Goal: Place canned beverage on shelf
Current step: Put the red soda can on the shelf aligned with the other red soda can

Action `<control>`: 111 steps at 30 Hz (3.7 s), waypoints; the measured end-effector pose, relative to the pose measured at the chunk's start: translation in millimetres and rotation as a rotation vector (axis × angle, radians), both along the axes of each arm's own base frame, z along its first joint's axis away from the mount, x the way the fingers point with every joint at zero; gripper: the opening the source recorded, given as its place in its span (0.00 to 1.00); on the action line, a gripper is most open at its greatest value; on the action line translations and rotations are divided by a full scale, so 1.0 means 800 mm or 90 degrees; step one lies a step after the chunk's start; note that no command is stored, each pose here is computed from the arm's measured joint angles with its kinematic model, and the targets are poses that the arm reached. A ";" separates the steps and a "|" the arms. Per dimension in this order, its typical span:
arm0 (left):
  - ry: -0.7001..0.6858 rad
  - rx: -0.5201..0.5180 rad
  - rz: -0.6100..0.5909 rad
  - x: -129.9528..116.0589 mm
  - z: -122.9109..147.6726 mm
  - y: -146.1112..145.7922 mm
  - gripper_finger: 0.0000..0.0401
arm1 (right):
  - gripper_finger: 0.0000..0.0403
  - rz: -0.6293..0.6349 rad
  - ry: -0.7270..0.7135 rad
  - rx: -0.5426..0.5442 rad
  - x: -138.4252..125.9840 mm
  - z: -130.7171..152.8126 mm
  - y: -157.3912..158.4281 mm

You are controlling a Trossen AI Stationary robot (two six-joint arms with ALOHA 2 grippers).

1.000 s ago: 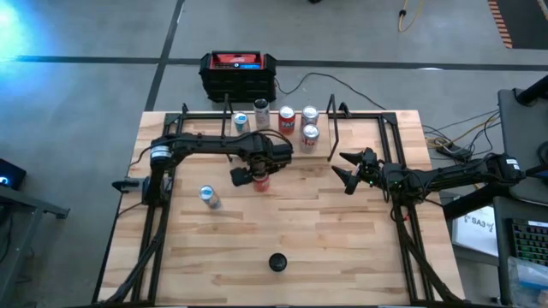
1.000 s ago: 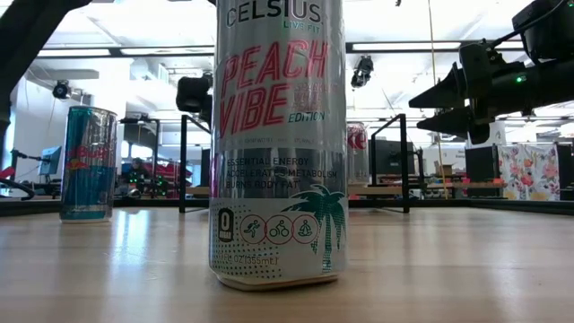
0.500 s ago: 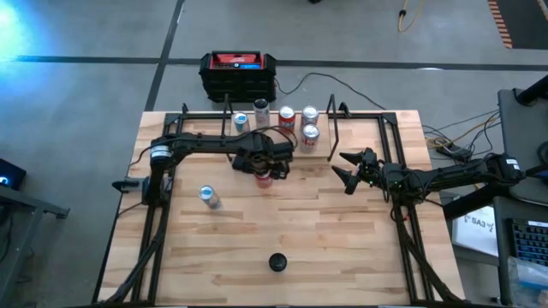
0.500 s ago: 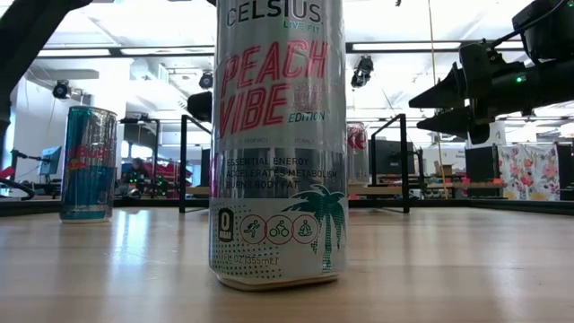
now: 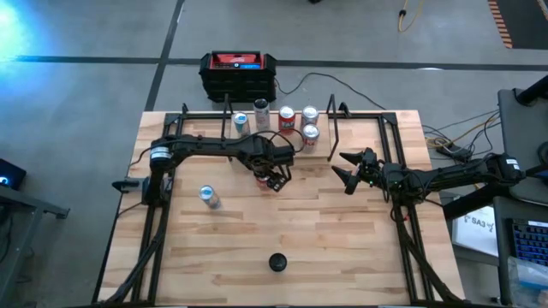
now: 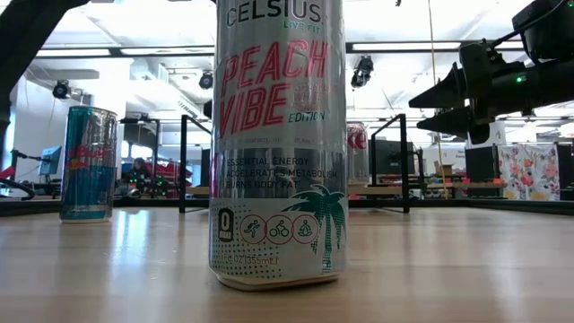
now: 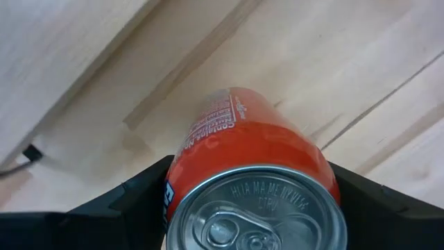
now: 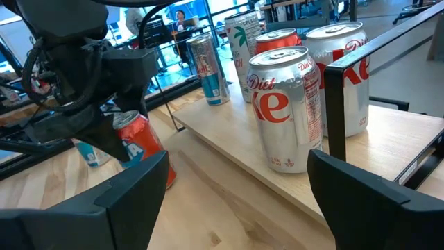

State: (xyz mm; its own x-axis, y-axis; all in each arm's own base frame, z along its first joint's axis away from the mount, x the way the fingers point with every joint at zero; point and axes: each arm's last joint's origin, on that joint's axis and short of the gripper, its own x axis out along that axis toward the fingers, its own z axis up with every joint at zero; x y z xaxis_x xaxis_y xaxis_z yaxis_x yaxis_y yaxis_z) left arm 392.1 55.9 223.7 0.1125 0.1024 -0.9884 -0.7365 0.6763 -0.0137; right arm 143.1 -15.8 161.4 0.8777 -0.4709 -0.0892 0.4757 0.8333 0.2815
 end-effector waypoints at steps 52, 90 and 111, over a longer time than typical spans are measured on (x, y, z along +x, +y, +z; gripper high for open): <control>0.048 -0.017 -0.057 0.000 -0.009 -0.006 0.98 | 0.81 0.000 0.000 0.000 0.000 0.000 0.000; -0.214 0.514 0.410 -0.007 -0.014 -0.117 0.98 | 0.81 0.000 0.000 0.000 0.000 0.000 0.000; -0.327 0.558 0.477 -0.004 -0.078 -0.163 0.88 | 0.81 0.000 0.000 0.000 0.000 0.000 0.000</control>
State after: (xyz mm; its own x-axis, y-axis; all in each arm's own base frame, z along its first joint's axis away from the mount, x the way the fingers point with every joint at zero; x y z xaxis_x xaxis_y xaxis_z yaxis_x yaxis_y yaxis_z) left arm 388.5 -74.4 161.5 0.0936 0.9047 -0.4157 -0.9850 0.0232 -0.1712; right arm 143.1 -15.8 161.3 0.8778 -0.4706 -0.0893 0.4754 0.8335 0.2817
